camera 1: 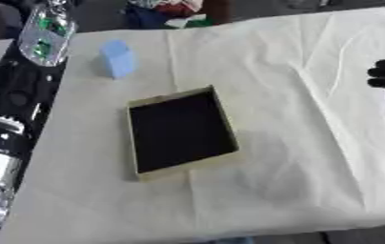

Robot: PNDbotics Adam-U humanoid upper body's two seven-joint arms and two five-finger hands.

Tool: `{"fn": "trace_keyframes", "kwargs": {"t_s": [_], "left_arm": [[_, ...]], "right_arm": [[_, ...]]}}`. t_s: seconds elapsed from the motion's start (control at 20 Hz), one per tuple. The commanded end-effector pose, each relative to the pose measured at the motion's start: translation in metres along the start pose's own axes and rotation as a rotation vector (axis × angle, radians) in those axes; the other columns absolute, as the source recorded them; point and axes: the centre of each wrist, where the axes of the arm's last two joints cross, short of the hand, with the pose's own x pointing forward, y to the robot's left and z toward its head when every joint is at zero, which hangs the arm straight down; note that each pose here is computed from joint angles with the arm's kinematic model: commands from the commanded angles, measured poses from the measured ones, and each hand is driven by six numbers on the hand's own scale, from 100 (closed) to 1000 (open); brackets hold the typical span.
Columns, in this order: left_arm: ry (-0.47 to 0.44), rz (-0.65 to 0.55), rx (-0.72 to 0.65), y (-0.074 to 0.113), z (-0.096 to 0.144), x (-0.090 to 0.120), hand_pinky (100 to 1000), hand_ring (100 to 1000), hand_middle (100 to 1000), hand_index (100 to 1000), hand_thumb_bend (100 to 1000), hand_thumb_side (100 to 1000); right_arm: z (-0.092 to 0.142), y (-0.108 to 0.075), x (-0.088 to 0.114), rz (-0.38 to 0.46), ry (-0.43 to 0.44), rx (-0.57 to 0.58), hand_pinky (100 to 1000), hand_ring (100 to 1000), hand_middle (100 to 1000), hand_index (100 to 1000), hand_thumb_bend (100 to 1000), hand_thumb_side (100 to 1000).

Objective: Pick up objects on the table and place them in the box.

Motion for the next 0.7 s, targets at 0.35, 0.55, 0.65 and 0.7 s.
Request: {"fn": "trace_keyframes", "kwargs": {"t_s": [0.35,0.55,0.65,0.7], "left_arm": [[0.026,-0.232,-0.022,0.001,-0.02,-0.02,809,808,825,913,480,688],[0.041,-0.351,-0.077,-0.009,-0.025,-0.045,842,819,832,930,530,563],[0.044,-0.401,-0.113,-0.01,-0.028,-0.052,849,825,836,935,543,520],[0.046,-0.419,-0.132,-0.011,-0.029,-0.055,851,827,838,939,561,501]], "right_arm": [[-0.005,-0.003,0.007,0.009,-0.032,0.016,715,728,686,895,100,495],[-0.006,-0.003,0.008,0.007,-0.035,0.017,715,728,685,894,100,498],[-0.006,-0.003,0.008,0.007,-0.034,0.018,715,728,685,894,100,498],[-0.006,-0.002,0.007,0.006,-0.034,0.018,715,728,685,894,100,498]]}}
